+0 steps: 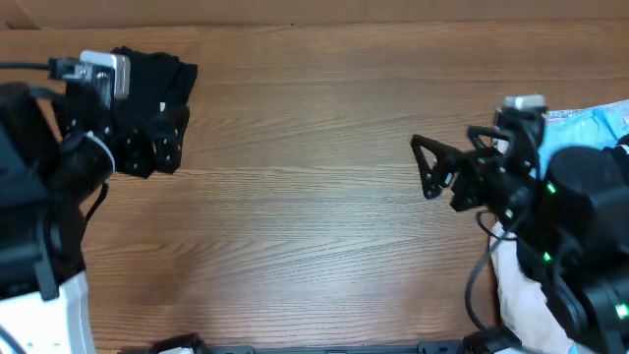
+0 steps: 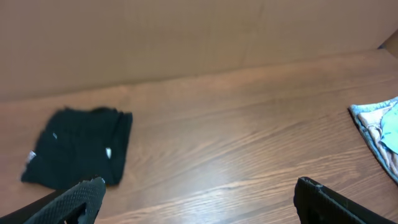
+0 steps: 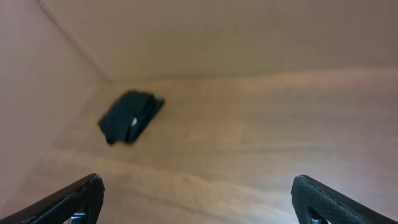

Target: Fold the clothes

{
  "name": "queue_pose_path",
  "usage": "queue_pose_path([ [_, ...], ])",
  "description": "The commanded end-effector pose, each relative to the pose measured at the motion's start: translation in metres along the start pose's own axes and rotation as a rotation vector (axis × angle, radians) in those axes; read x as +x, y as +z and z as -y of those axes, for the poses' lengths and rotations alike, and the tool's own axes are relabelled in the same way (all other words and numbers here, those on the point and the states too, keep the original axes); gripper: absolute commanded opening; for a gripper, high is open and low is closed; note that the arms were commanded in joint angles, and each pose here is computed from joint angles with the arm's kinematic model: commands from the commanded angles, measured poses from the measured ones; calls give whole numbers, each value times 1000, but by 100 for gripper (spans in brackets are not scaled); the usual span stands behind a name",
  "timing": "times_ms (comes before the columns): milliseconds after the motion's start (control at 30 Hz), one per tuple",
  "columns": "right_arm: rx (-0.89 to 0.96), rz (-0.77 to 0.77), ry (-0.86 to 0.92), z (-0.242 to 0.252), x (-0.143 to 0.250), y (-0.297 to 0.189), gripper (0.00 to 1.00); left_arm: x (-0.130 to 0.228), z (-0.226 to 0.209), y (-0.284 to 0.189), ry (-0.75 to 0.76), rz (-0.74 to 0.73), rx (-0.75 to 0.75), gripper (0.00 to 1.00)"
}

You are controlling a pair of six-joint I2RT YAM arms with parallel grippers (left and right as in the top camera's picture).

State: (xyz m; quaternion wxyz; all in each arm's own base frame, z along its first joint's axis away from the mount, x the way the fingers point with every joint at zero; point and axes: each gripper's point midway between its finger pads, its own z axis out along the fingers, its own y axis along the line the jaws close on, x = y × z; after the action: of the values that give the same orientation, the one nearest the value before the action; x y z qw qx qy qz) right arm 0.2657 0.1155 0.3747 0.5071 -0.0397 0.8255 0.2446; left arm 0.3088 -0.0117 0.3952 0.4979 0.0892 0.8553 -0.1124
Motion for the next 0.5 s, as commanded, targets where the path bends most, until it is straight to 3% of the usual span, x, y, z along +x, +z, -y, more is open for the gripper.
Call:
queue_pose_path([
  [0, 35, 34, -14, 4, -8, -6, 100, -4, 1, -4, 50, 13, -5, 100],
  [467, 18, -104, 19, 5, 20, 11, 100, 4, -9, 19, 20, -45, 6, 100],
])
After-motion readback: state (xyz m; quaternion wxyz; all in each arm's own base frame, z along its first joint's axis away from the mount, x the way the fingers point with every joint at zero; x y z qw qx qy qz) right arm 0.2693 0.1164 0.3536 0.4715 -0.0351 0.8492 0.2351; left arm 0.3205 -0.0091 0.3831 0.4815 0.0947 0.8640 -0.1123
